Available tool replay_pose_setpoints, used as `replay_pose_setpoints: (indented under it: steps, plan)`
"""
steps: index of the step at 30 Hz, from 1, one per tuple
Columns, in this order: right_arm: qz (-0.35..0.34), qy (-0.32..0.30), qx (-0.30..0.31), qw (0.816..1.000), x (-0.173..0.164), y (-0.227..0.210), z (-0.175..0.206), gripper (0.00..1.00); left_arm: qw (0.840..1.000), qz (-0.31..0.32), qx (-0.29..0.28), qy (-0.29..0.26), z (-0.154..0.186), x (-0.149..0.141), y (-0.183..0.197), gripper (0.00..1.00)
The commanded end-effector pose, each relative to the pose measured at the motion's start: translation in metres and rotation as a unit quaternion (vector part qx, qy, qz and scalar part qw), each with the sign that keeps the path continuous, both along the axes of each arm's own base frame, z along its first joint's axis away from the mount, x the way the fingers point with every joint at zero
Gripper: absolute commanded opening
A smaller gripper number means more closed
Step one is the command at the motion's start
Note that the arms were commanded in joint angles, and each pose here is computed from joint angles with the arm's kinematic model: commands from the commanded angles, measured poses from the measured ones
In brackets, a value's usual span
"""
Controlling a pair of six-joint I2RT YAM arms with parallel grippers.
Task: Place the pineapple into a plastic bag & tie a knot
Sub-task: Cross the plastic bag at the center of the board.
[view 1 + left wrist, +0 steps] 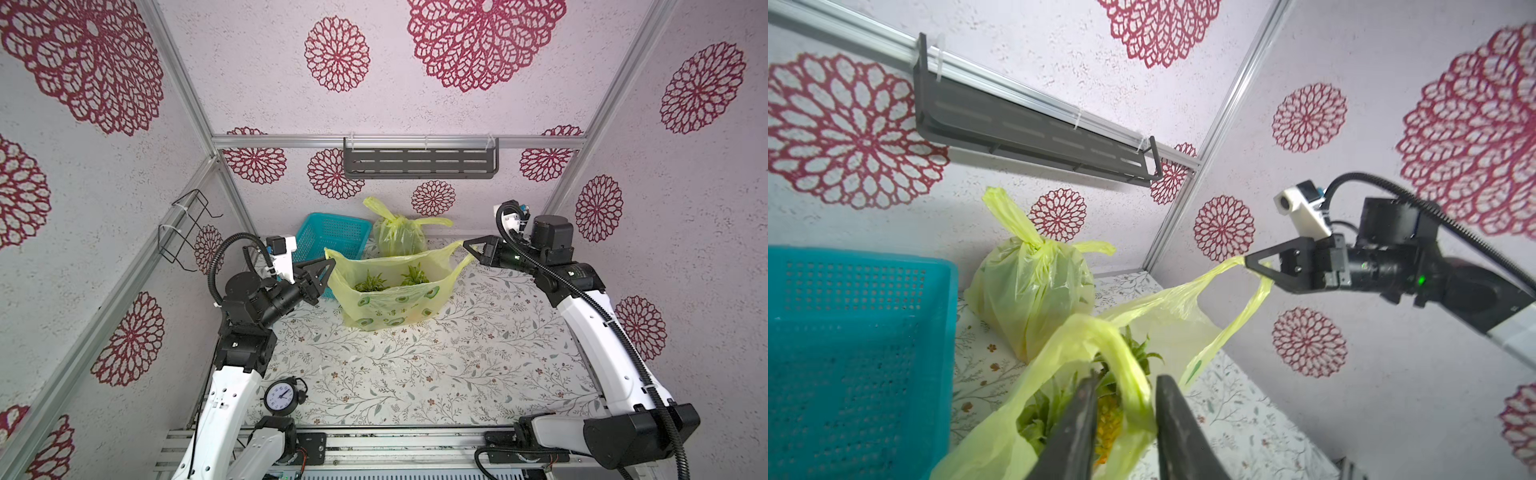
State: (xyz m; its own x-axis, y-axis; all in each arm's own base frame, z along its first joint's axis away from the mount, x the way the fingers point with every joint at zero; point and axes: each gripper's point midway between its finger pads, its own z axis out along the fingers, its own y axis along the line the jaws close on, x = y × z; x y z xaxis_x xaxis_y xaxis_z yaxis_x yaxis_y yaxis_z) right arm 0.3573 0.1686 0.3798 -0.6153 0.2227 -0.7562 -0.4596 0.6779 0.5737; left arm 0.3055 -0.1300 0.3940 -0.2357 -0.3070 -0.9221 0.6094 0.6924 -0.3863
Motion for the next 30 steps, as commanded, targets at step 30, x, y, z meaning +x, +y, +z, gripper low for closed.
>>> replay_pose_setpoints:
  steps: [30]
  plan:
    - [0.088,-0.080,-0.125,0.985,-0.030,0.078,0.015,0.39,0.997,-0.067,0.008,0.043,0.001,0.081,-0.107,0.00]
